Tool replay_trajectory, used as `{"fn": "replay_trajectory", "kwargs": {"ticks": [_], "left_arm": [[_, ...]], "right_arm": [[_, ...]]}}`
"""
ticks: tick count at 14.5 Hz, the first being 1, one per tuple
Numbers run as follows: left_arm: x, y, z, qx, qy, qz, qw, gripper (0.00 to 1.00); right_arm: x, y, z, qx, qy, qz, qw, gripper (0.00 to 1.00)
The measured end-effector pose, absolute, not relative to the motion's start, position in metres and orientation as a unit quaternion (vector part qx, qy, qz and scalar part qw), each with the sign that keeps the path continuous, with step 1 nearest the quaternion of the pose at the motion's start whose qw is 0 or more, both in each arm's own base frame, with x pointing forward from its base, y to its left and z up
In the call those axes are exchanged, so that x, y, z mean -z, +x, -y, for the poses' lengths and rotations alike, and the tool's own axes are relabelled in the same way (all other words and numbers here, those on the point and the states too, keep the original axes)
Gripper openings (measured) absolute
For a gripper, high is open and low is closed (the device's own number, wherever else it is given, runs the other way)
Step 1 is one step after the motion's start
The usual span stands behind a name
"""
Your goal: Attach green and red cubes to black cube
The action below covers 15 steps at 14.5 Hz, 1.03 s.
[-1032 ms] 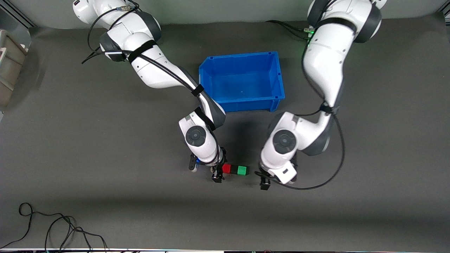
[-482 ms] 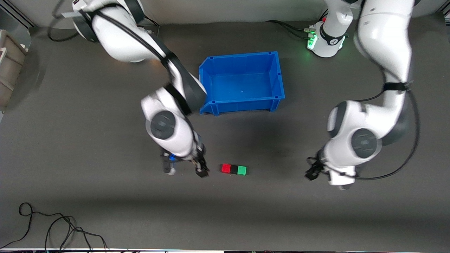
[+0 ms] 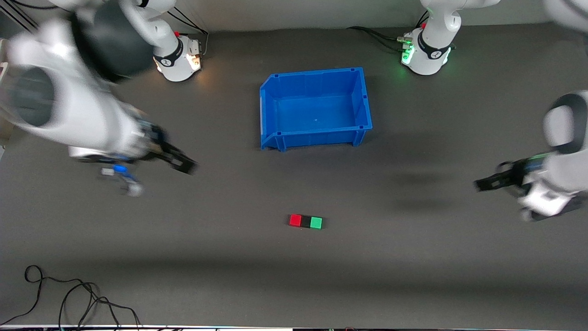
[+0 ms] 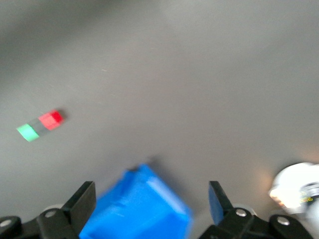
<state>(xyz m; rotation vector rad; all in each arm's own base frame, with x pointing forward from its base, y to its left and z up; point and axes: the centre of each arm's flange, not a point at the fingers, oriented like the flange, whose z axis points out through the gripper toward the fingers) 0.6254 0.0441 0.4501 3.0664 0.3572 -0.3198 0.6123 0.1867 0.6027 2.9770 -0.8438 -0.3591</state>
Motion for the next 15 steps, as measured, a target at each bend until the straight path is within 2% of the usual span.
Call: {"fn": "replay_trajectory", "kwargs": {"ticks": [3,5,10,15], "left_arm": [[-0.488,0.608,-0.058,0.083,0.992,-0.096,0.016,1.00],[-0.515,0.590,-0.054,0.066,0.994,-0.088,0.006,1.00],[-0.585,0.538,-0.043,0.020,0.997,-0.077,0.003,1.00],[-0.598,0.539,-0.020,0.013,0.999,-0.050,0.004,1.00]], "right_arm": [[-0.627,0.608,-0.093,0.128,0.980,0.155,-0.006,1.00],[-0.623,0.608,-0.066,0.128,0.987,0.100,0.001,1.00],[-0.595,0.617,-0.074,0.093,0.993,0.075,0.001,1.00],[-0.592,0.603,-0.069,0.045,0.998,0.054,-0.011,1.00]]}}
